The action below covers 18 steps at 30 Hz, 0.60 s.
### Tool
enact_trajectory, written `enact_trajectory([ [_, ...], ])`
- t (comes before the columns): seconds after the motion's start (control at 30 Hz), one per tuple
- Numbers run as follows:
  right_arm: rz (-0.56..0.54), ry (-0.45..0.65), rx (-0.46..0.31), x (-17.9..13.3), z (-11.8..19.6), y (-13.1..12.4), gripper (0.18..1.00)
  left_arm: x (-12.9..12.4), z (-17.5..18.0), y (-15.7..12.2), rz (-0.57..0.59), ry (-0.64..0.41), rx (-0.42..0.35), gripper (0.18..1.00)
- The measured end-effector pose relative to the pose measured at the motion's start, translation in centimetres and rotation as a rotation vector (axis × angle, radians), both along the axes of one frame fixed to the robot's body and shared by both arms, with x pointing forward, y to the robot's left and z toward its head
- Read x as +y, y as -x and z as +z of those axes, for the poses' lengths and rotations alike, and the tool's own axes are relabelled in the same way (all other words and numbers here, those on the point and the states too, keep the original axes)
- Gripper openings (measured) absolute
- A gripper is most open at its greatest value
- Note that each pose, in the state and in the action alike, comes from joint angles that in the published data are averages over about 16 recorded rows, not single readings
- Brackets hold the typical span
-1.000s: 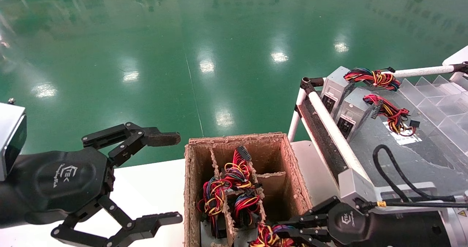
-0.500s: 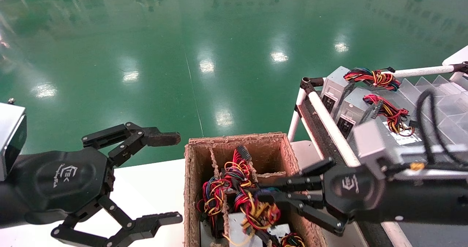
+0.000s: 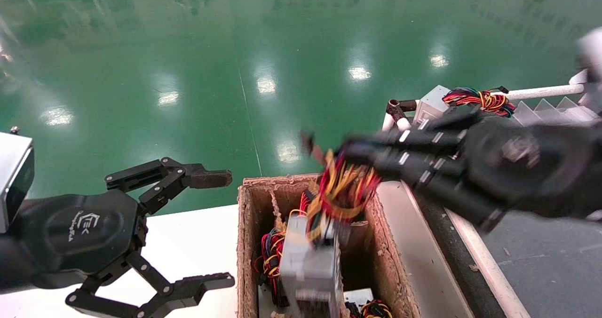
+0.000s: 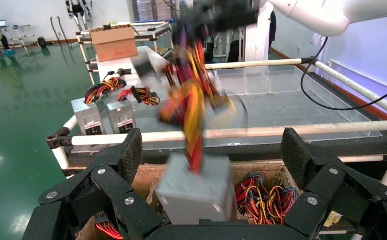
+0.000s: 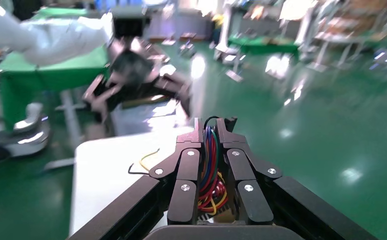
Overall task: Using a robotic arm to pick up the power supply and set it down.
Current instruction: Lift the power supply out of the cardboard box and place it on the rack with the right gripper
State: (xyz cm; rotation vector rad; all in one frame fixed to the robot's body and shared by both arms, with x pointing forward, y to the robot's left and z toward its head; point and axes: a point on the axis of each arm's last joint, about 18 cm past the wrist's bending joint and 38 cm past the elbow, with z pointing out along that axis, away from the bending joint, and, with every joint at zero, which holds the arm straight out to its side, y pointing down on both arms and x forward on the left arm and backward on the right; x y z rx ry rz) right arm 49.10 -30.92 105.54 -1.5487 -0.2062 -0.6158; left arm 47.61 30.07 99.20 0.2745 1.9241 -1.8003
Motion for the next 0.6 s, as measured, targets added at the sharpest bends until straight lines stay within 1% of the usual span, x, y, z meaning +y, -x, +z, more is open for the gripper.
enact_trajectory([
  [0.13,-0.049,-0.062,-0.052,-1.9,1.6,0.7,0.234,0.0,0.0,0.0,0.0,0.0,0.0,1.001],
  [0.3,-0.142,-0.133,-0.102,-5.0,2.9,1.0,0.233,0.0,0.0,0.0,0.0,0.0,0.0,1.001],
  [0.6,-0.349,-0.218,-0.157,-11.3,3.6,1.0,0.232,0.0,0.0,0.0,0.0,0.0,0.0,1.001],
])
